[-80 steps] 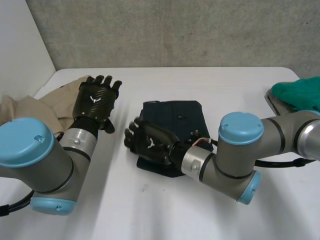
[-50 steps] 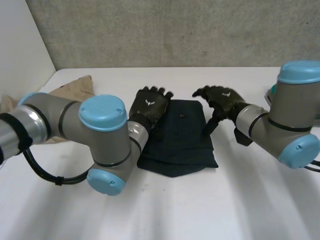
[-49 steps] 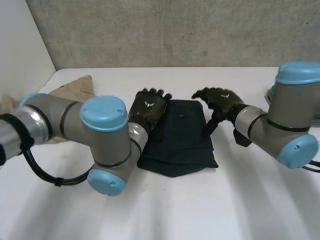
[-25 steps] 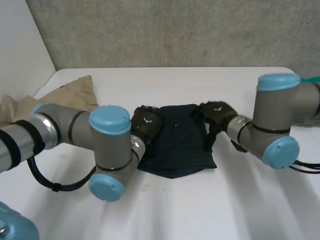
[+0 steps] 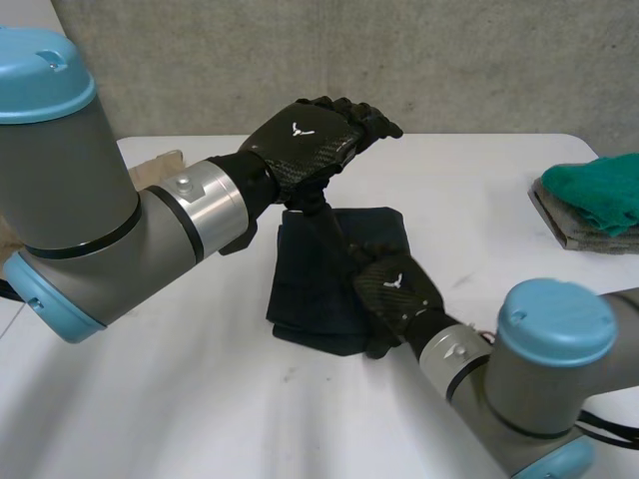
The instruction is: Fold the laundry.
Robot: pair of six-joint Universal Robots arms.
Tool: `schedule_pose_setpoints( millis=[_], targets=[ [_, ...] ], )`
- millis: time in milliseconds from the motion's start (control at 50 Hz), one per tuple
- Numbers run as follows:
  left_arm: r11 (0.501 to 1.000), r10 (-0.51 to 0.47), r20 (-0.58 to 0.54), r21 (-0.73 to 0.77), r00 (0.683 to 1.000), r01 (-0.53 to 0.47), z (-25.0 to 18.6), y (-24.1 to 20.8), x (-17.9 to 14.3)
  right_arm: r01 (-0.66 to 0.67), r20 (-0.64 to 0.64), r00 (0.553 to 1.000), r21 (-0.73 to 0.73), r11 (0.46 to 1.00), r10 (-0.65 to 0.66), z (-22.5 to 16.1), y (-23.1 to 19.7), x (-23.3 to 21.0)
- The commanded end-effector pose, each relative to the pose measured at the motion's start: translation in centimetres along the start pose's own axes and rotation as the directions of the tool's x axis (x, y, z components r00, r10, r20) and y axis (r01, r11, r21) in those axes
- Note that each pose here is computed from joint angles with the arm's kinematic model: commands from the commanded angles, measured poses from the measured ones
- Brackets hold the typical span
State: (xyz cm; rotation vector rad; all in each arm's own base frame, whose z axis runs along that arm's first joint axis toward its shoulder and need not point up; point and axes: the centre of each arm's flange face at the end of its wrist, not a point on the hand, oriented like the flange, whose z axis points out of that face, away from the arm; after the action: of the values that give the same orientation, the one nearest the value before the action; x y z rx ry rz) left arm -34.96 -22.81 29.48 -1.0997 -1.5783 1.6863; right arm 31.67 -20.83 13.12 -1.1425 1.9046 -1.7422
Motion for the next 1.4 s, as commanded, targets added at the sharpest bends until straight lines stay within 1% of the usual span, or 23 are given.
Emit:
schedule_pose_setpoints(
  millis=[20, 120, 480, 600, 700, 740, 760, 820, 840, 900, 920, 1000, 1020, 1080, 1100, 1140, 1160, 1220, 1260, 1280, 1300, 1400],
  targets=[
    [0.999, -0.02, 0.014, -0.028, 1.0, 0.02, 0.1, 0.9, 0.3, 0.123, -0.031, 0.992, -0.039, 0.992, -0.124, 2.4, 2.7, -0.3],
    [0.999, -0.024, 0.013, -0.034, 1.0, 0.025, 0.1, 1.1, 0.3, 0.175, -0.071, 0.982, -0.019, 0.984, -0.176, 4.0, 2.8, 0.3],
    [0.999, -0.025, 0.008, -0.028, 1.0, 0.025, 0.0, 0.9, 0.6, 0.196, -0.125, 0.975, 0.09, 0.976, -0.184, 8.6, 1.0, 1.9],
    [0.999, -0.029, 0.006, -0.037, 1.0, 0.03, -0.1, 1.2, 0.7, 0.195, -0.1, 0.978, 0.104, 0.975, -0.185, 9.6, 1.2, 1.9],
    [0.999, -0.029, 0.006, -0.036, 1.0, 0.029, -0.1, 1.2, 0.7, 0.19, -0.079, 0.98, 0.095, 0.977, -0.183, 9.5, 1.0, 2.4],
    [0.999, -0.029, 0.006, -0.036, 1.0, 0.029, -0.1, 1.2, 0.7, 0.188, -0.114, 0.977, 0.08, 0.979, -0.178, 9.3, 0.9, 4.4],
    [0.999, -0.028, 0.006, -0.035, 1.0, 0.028, -0.1, 1.1, 0.7, 0.188, -0.15, 0.973, 0.08, 0.979, -0.174, 9.0, 0.4, 6.5],
    [0.999, -0.028, 0.006, -0.035, 1.0, 0.028, -0.1, 1.1, 0.7, 0.196, -0.201, 0.964, 0.096, 0.976, -0.174, 8.7, -0.3, 9.0],
    [0.999, -0.027, 0.008, -0.034, 1.0, 0.028, -0.2, 1.0, 0.6, 0.207, -0.226, 0.958, 0.114, 0.972, -0.177, 8.5, -0.8, 11.0],
    [0.999, -0.028, 0.009, -0.031, 1.0, 0.028, -0.1, 1.0, 0.6, 0.224, -0.235, 0.954, 0.148, 0.963, -0.186, 8.4, -1.4, 13.0],
    [0.999, -0.026, 0.008, -0.028, 1.0, 0.026, -0.1, 0.9, 0.7, 0.249, -0.25, 0.948, 0.194, 0.949, -0.198, 8.4, -2.2, 15.1],
    [0.999, -0.024, 0.007, -0.022, 1.0, 0.024, -0.2, 0.7, 0.7, 0.291, -0.307, 0.931, 0.307, 0.906, -0.196, 8.5, -4.7, 18.9],
    [0.999, -0.024, 0.007, -0.022, 1.0, 0.024, -0.2, 0.7, 0.7, 0.294, -0.346, 0.923, 0.355, 0.887, -0.167, 8.2, -5.8, 21.0],
    [1.0, -0.021, 0.007, -0.017, 1.0, 0.021, -0.3, 0.4, 0.8, 0.3, -0.398, 0.91, 0.436, 0.848, -0.117, 7.3, -7.8, 24.3],
    [1.0, -0.02, 0.007, -0.015, 1.0, 0.02, -0.3, 0.4, 0.8, 0.302, -0.433, 0.898, 0.484, 0.822, -0.075, 6.5, -8.8, 26.8],
    [1.0, -0.02, 0.007, -0.015, 1.0, 0.02, -0.3, 0.4, 0.8, 0.294, -0.441, 0.897, 0.521, 0.801, -0.042, 6.1, -9.3, 28.4],
    [1.0, -0.02, 0.007, -0.015, 1.0, 0.02, -0.3, 0.4, 0.8, 0.293, -0.453, 0.891, 0.547, 0.784, -0.018, 5.6, -9.5, 30.0],
    [1.0, -0.019, 0.007, -0.013, 1.0, 0.019, -0.4, 0.3, 0.8, 0.289, -0.462, 0.887, 0.573, 0.767, 0.01, 4.7, -9.5, 32.3],
    [1.0, -0.018, 0.008, -0.011, 1.0, 0.018, -0.4, 0.2, 0.8, 0.306, -0.475, 0.88, 0.572, 0.761, 0.004, 3.7, -8.8, 34.9],
    [1.0, -0.018, 0.008, -0.011, 1.0, 0.018, -0.4, 0.2, 0.8, 0.31, -0.479, 0.878, 0.566, 0.764, -0.001, 3.4, -8.3, 35.6],
    [1.0, -0.018, 0.008, -0.01, 1.0, 0.018, -0.4, 0.2, 0.8, 0.326, -0.494, 0.869, 0.546, 0.771, -0.018, 2.8, -7.2, 37.3],
    [1.0, -0.02, -0.001, -0.008, 1.0, 0.02, -0.4, 0.1, 1.1, 0.333, -0.495, 0.868, 0.498, 0.801, -0.053, 1.7, -3.7, 40.5]
  ],
)
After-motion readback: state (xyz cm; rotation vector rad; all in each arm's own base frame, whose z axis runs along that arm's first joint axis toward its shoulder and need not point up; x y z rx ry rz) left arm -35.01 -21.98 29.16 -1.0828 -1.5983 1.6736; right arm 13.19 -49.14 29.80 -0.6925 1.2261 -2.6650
